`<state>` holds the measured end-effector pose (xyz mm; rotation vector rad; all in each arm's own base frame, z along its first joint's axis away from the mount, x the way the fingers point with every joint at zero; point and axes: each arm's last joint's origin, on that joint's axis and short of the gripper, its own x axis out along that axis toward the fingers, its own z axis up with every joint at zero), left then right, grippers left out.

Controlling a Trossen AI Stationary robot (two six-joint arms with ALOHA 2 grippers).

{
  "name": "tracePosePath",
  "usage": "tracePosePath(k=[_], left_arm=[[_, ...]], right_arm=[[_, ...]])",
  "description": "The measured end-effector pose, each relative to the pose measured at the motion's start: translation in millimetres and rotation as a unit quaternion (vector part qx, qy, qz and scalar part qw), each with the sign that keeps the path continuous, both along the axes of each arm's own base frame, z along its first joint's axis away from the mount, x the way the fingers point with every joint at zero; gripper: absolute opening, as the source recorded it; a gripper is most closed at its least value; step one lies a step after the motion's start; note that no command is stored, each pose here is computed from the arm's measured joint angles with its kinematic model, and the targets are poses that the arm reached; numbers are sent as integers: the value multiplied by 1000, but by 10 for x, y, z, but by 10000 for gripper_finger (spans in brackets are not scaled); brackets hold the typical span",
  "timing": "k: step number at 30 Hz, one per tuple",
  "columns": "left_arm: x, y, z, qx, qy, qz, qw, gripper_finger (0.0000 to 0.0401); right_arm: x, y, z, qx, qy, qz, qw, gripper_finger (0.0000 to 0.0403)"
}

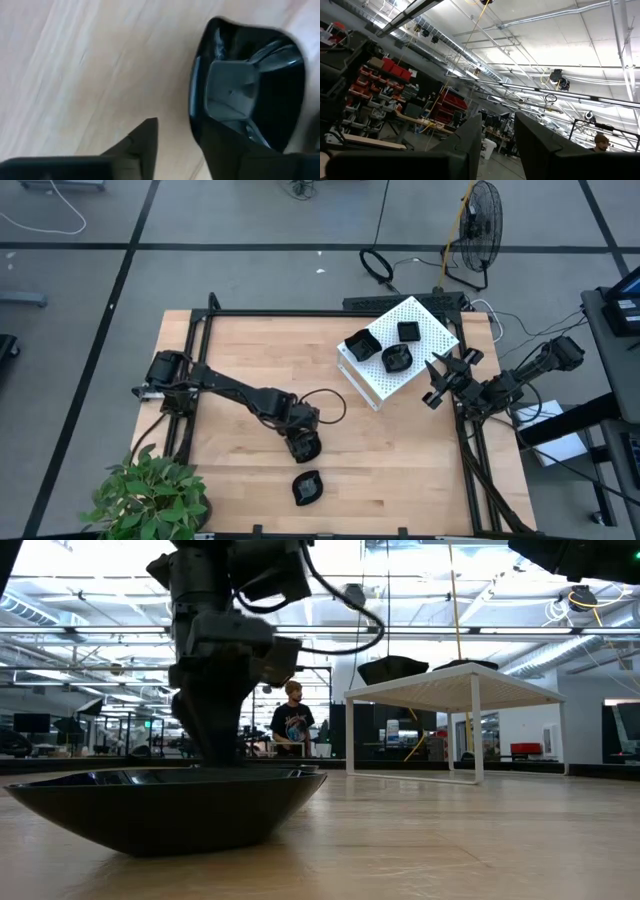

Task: Pick & Place Mini shaped plates
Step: Stack the black leaf shaped plate on top of the black leaf shaped plates on the shelf

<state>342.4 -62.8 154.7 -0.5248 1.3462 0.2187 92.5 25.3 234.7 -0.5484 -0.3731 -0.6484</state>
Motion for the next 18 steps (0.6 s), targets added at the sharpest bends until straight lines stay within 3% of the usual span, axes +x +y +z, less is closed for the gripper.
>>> tracePosePath(k=[6, 18], left_arm=[[-51, 9, -75, -1, 11, 13, 1000, 96], [31, -49, -46, -22, -42, -39, 998, 92]], right_arm=[[0, 0, 0, 0, 0, 0, 1000, 102], [0, 0, 0, 0, 0, 0, 1000, 102]])
